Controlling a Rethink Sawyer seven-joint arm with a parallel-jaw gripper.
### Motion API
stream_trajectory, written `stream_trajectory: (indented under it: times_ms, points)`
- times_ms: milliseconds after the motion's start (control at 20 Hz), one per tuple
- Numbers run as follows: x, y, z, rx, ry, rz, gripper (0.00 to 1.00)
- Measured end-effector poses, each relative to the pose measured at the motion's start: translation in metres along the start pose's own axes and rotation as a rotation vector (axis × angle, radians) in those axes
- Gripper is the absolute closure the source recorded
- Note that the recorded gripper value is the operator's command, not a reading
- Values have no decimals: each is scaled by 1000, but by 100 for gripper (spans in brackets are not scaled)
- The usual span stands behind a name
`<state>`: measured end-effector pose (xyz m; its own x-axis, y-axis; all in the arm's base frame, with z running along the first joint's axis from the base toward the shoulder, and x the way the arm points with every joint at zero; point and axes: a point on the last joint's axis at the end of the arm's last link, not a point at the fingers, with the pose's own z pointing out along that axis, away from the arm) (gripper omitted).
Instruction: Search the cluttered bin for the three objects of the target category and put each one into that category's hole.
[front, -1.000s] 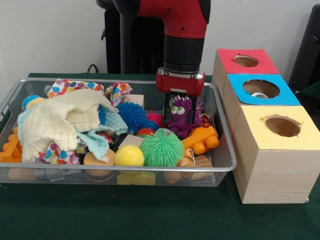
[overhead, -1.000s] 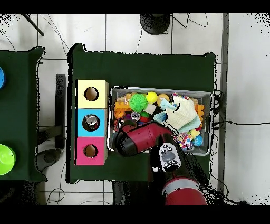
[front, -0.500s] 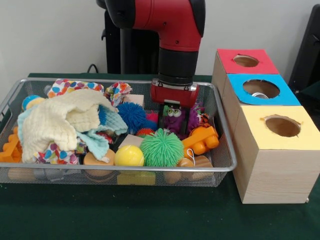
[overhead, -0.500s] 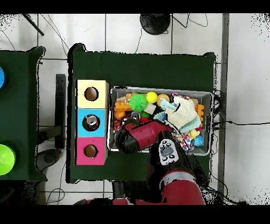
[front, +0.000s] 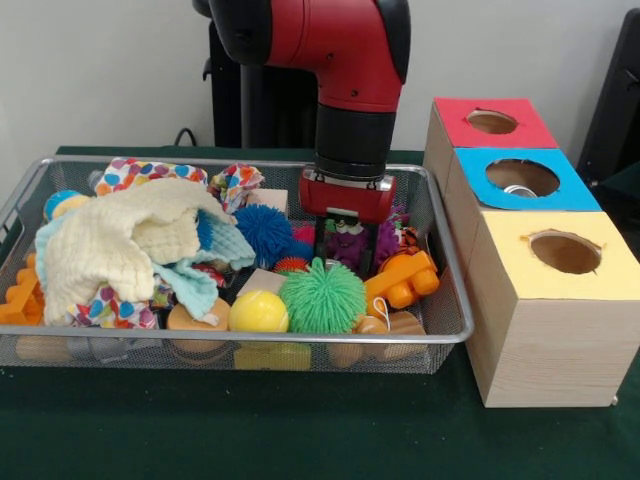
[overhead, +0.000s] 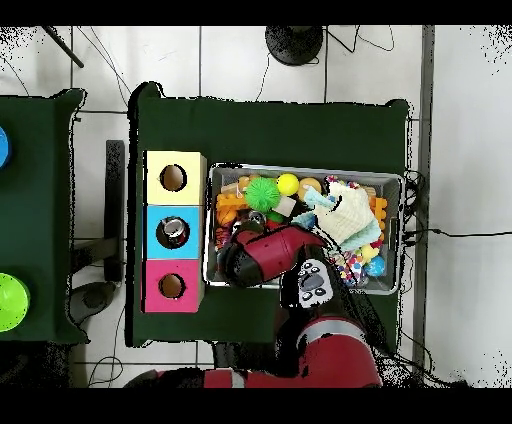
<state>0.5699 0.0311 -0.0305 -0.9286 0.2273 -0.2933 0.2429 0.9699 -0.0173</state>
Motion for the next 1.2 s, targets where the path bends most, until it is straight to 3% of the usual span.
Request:
stream_trajectory:
  times_ms: [450,850,1200]
  points:
    - [-6,17,-18,1,-35,-42,0]
    - [-18,13,-41,-18,-59,-16,0]
    - [-32,7,-48,-35,-77,15,0]
